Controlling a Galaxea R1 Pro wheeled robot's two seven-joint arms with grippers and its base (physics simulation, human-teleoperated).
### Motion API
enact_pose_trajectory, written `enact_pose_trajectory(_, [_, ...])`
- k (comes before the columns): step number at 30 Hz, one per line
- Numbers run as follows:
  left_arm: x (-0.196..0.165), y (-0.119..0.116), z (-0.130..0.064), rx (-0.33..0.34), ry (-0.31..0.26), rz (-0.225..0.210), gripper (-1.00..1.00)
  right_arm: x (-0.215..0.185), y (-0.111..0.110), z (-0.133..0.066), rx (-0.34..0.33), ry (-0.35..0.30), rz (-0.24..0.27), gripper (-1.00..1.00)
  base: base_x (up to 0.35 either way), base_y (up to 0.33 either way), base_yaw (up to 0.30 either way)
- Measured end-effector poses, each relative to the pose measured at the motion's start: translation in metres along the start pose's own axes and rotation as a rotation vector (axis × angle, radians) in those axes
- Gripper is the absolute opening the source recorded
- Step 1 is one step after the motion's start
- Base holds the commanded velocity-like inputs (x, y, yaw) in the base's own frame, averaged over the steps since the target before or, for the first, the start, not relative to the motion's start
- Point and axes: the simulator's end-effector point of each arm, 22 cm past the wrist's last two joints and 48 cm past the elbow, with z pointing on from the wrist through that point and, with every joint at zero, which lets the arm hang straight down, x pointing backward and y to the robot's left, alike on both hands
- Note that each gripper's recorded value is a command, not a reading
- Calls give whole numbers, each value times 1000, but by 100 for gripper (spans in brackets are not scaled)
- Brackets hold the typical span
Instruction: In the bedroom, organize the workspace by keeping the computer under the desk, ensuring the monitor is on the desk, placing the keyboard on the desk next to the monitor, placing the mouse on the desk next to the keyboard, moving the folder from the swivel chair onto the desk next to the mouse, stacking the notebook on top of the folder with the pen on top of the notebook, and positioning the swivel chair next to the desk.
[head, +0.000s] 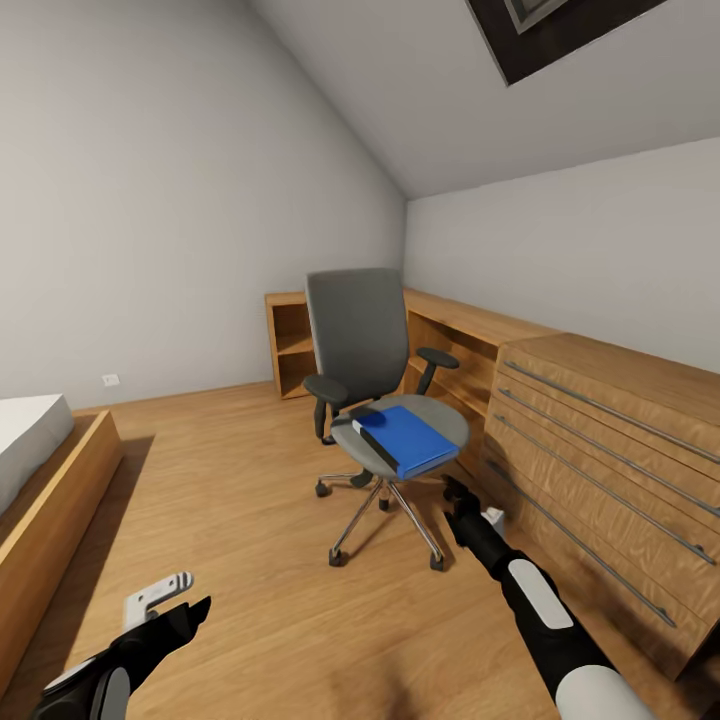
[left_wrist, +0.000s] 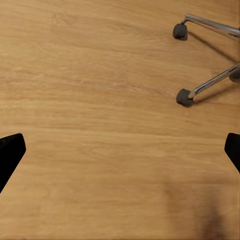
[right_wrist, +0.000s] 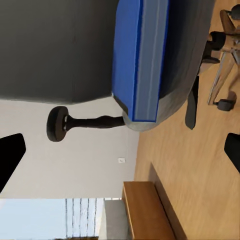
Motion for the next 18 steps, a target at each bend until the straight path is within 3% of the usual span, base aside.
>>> enact_pose_trajectory(18, [0, -3, 0, 8, -1, 7, 100, 6, 1, 0, -13, 12, 1, 100, 5, 0, 0])
